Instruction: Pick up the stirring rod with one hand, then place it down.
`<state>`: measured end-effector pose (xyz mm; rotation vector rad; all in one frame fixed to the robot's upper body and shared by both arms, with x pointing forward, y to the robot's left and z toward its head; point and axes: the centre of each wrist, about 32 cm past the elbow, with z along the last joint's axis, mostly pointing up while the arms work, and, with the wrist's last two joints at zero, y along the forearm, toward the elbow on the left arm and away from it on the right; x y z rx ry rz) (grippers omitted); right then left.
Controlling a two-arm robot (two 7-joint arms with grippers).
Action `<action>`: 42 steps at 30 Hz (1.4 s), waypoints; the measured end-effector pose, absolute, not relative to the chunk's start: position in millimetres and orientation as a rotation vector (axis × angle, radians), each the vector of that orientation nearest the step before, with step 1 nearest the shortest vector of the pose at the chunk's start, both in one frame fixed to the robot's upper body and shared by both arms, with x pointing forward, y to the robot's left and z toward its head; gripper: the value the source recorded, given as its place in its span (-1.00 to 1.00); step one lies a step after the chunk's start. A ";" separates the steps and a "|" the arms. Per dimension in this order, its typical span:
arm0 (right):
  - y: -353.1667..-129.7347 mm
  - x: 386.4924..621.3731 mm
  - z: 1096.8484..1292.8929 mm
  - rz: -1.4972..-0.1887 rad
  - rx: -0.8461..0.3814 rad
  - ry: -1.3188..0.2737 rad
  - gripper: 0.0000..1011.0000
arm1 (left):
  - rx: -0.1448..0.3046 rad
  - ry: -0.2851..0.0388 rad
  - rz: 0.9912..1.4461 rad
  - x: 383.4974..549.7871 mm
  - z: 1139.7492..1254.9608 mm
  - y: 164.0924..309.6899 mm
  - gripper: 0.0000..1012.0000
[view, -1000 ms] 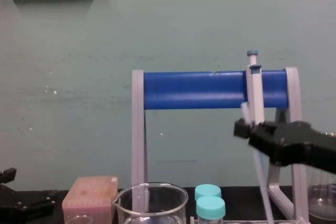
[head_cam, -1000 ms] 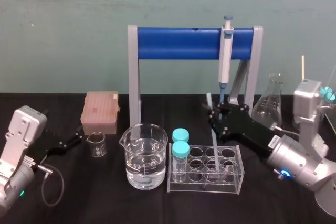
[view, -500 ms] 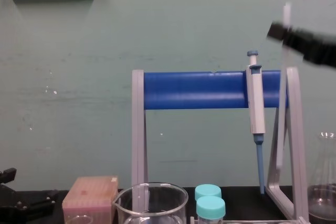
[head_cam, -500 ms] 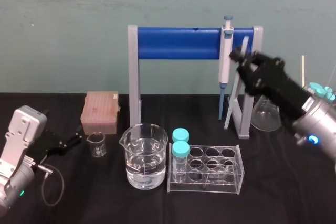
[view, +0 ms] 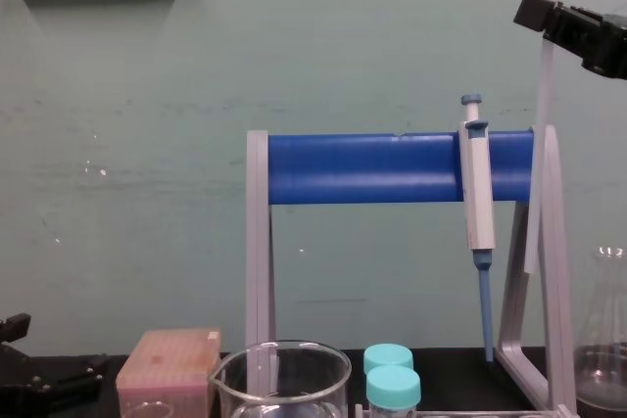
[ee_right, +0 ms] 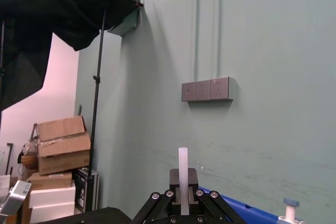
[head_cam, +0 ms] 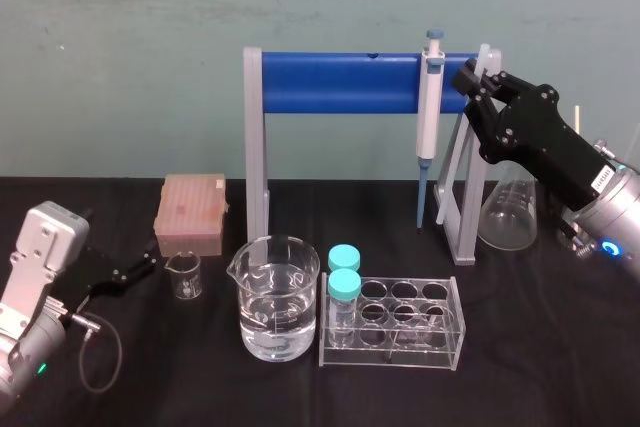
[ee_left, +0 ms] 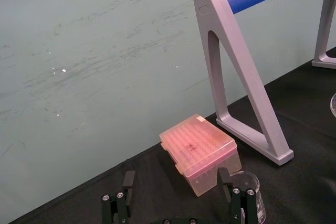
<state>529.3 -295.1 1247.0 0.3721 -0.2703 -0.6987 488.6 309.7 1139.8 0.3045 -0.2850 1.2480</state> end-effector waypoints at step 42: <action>-290.6 530.0 1242.1 -0.682 0.353 -0.256 -0.86 | 0.304 -0.285 1.248 488.6 1139.8 309.7 0.98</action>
